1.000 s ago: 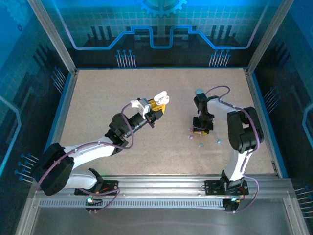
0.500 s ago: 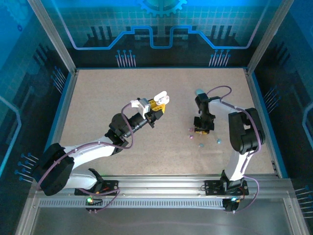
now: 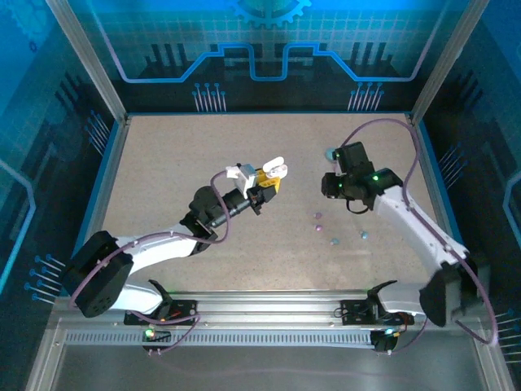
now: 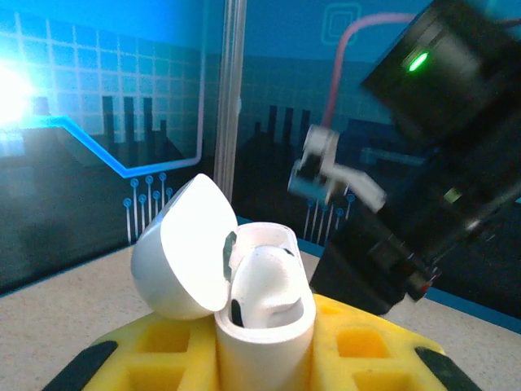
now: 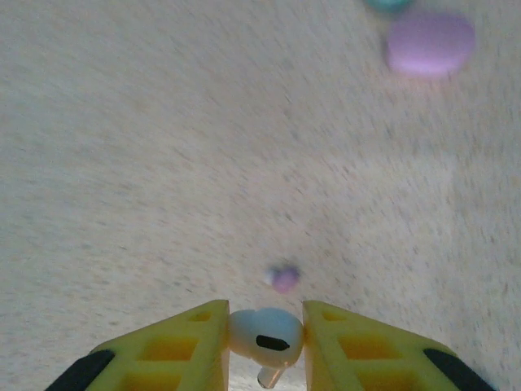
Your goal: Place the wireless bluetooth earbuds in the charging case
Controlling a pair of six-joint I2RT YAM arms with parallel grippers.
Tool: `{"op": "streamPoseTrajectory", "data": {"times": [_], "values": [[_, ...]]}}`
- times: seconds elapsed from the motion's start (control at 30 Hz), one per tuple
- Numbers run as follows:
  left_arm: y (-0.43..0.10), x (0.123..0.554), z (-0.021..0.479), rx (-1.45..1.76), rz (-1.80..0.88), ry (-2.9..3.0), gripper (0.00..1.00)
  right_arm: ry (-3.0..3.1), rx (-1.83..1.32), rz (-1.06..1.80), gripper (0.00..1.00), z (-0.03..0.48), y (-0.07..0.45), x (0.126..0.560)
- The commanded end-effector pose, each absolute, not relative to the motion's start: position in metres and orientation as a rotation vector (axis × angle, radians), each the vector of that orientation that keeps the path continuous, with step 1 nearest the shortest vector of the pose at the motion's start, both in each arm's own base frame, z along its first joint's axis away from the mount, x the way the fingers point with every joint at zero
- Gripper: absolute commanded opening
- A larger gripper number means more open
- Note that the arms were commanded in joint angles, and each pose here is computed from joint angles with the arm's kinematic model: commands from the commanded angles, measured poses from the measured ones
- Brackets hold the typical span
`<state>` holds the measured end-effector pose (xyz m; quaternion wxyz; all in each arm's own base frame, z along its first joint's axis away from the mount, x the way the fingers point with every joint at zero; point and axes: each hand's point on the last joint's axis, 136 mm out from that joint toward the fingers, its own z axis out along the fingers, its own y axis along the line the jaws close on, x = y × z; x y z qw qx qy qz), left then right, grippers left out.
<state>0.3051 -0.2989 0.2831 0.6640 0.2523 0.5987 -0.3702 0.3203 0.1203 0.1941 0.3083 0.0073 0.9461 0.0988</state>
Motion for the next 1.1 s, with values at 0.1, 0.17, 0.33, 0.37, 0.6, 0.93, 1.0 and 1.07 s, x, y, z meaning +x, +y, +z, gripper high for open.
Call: {"op": "streamPoseTrajectory", "data": {"times": [0.1, 0.17, 0.33, 0.37, 0.6, 0.93, 1.0, 1.07], "values": [[-0.311, 0.304, 0.3, 0.593, -0.928, 1.315, 0.23, 2.19, -0.096, 0.355, 0.29, 0.282, 0.146, 0.322], [-0.313, 0.303, 0.301, 0.606, -0.94, 1.312, 0.24, 2.134, -0.127, 0.391, 0.29, 0.299, 0.154, 0.318], [-0.319, 0.301, 0.302, 0.627, -0.972, 1.318, 0.24, 2.063, -0.195, 0.498, 0.29, 0.329, 0.175, 0.31], [-0.32, 0.301, 0.302, 0.63, -0.977, 1.319, 0.24, 2.06, -0.207, 0.522, 0.29, 0.331, 0.179, 0.309], [-0.323, 0.3, 0.304, 0.637, -1.002, 1.328, 0.24, 2.015, -0.289, 0.609, 0.29, 0.346, 0.203, 0.302], [-0.325, 0.3, 0.302, 0.643, -1.018, 1.345, 0.24, 1.987, -0.385, 0.633, 0.29, 0.351, 0.225, 0.297], [-0.325, 0.299, 0.303, 0.641, -1.022, 1.343, 0.24, 1.988, -0.405, 0.628, 0.29, 0.35, 0.228, 0.298], [-0.325, 0.299, 0.303, 0.642, -1.024, 1.341, 0.24, 1.991, -0.418, 0.617, 0.29, 0.348, 0.231, 0.298]]}}
